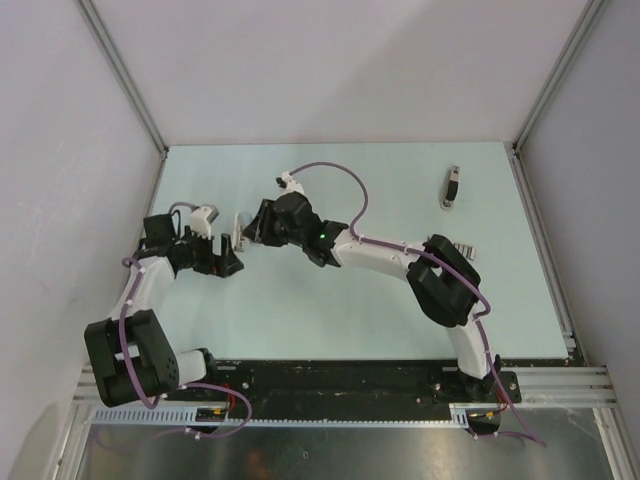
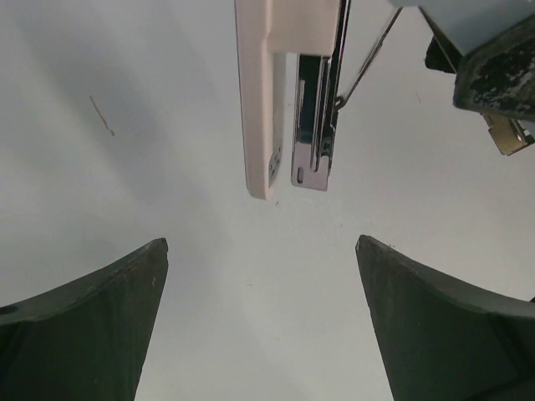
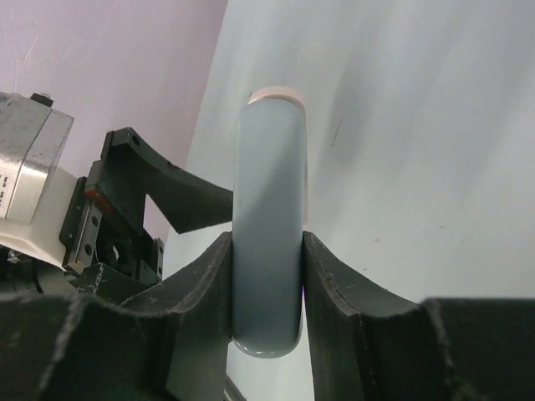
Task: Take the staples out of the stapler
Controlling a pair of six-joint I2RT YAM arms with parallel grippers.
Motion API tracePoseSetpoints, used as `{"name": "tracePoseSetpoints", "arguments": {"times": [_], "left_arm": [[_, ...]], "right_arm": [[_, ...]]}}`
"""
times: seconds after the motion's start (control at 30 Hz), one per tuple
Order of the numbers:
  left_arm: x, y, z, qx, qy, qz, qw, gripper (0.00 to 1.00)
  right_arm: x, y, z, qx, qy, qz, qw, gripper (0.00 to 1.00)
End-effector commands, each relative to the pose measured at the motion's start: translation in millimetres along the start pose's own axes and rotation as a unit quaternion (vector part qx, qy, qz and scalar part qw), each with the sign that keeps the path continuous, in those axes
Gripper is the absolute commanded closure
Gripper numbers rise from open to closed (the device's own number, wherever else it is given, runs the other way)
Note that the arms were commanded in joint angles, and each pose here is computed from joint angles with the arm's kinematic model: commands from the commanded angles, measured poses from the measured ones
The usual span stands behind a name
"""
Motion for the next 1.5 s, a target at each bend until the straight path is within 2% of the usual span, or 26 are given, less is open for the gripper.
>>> {"name": "tracePoseSetpoints", "arguments": {"times": [0.0, 0.3, 0.57, 0.97, 1.17, 1.33, 1.47], "left_arm": [[-5, 3, -1, 0.02, -0.018, 0.13, 0.991, 0.01], [-1, 16, 4, 0.01, 0.0, 0.199, 0.98, 0.0], [9, 10, 5, 0.028, -0.003, 0.217, 0.976, 0.0], [-2, 10, 8, 0.044, -0.015, 0.209, 0.977, 0.01], [-4, 13, 8, 0.043, -0.013, 0.218, 0.975, 0.13], [-3, 13, 8, 0.042, -0.015, 0.237, 0.971, 0.34], [-6, 13, 6, 0.041, -0.02, 0.245, 0.968, 0.4]], "right_arm": [[-17, 25, -16, -0.062, -0.012, 0.02, 0.998, 1.0], [-18, 11, -29, -0.076, 0.005, 0.039, 0.996, 1.0], [-20, 18, -32, -0.103, 0.007, 0.055, 0.993, 1.0], [-13, 28, -35, -0.133, 0.027, 0.075, 0.988, 1.0], [-4, 24, -34, -0.136, 0.044, 0.083, 0.986, 1.0], [-1, 25, -34, -0.146, 0.052, 0.091, 0.984, 1.0], [0, 27, -33, -0.154, 0.057, 0.096, 0.982, 1.0]]}}
Point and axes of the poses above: each gripper's point midway between its finger pads, its own z axis out along the fingers, its own y axis along the line the jaws close on, x = y × z, the point moved 7 cm from there along -z, back along the fingers
